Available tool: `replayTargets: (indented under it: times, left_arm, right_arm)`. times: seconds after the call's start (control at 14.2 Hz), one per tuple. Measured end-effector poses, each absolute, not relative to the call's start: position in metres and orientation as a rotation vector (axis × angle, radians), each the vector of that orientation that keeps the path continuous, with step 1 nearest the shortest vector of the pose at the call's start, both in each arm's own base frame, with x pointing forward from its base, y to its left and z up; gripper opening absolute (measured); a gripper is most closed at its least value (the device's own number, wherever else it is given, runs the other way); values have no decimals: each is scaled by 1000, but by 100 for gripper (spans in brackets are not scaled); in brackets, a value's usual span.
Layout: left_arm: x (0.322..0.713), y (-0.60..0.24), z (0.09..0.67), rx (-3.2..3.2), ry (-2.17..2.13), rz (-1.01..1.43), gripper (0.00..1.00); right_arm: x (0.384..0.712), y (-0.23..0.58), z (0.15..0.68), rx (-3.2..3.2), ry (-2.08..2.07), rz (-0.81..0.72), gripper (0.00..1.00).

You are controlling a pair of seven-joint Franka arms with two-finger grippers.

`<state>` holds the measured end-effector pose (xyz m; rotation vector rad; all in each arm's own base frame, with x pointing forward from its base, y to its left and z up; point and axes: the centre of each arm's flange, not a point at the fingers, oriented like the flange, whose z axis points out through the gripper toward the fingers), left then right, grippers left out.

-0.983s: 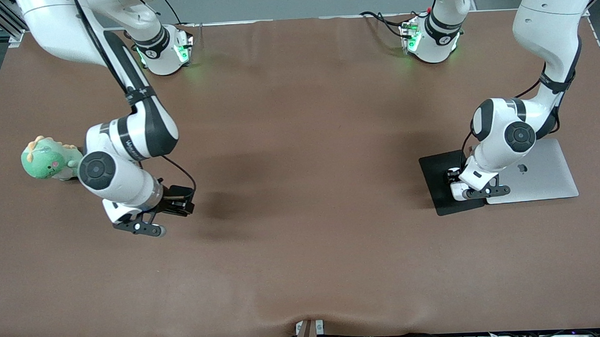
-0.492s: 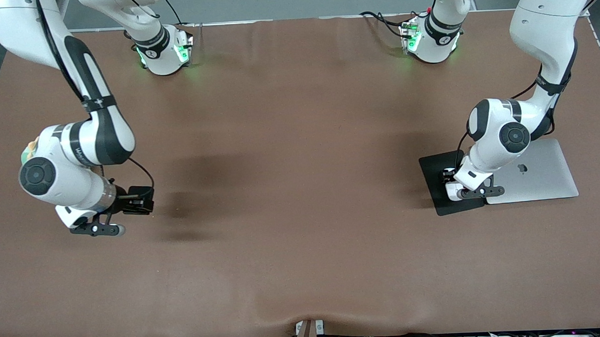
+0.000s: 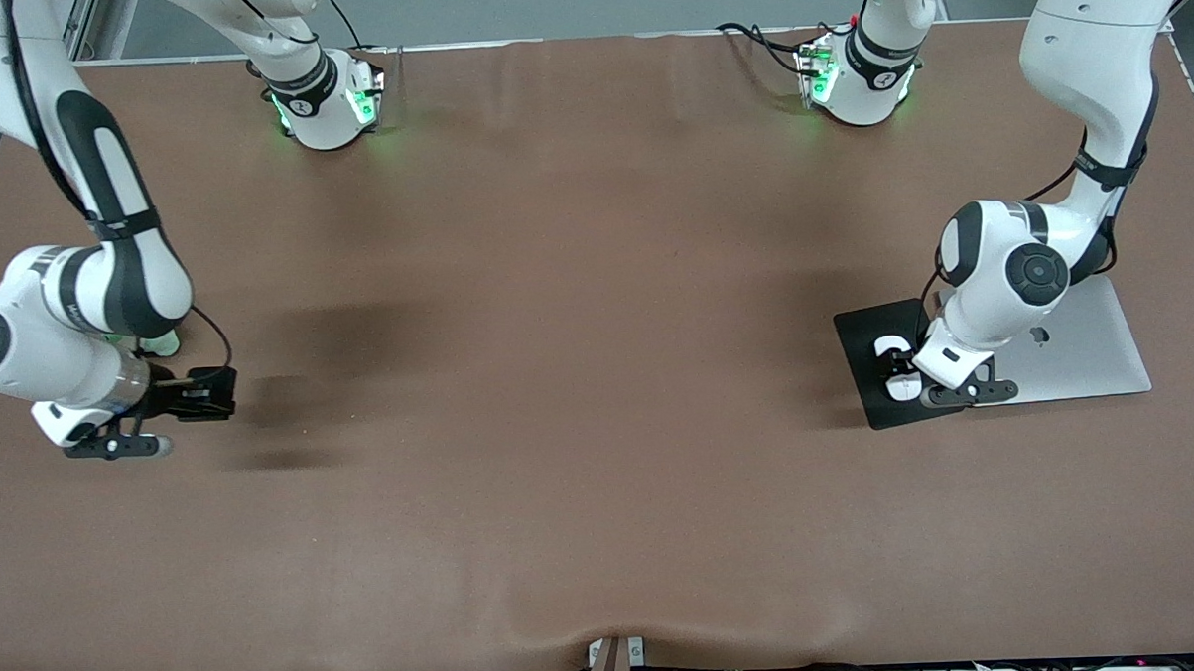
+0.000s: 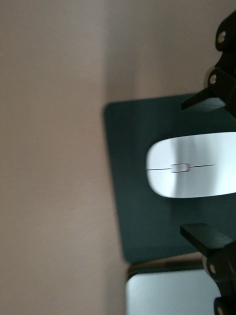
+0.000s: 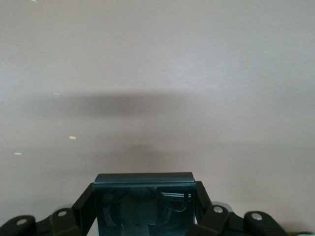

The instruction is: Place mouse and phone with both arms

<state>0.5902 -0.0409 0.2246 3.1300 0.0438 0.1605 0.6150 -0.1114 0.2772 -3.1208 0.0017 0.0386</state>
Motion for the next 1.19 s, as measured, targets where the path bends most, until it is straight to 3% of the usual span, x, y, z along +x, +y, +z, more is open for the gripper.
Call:
replayTargets:
  times: [0.63, 1.19]
  left_arm:
    - [668, -23, 396, 3180, 120, 139, 100]
    - [648, 13, 553, 3199, 217, 228, 100]
  right_arm:
    - [581, -146, 239, -3097, 46, 159, 81]
    - [558, -170, 187, -3097, 89, 219, 81]
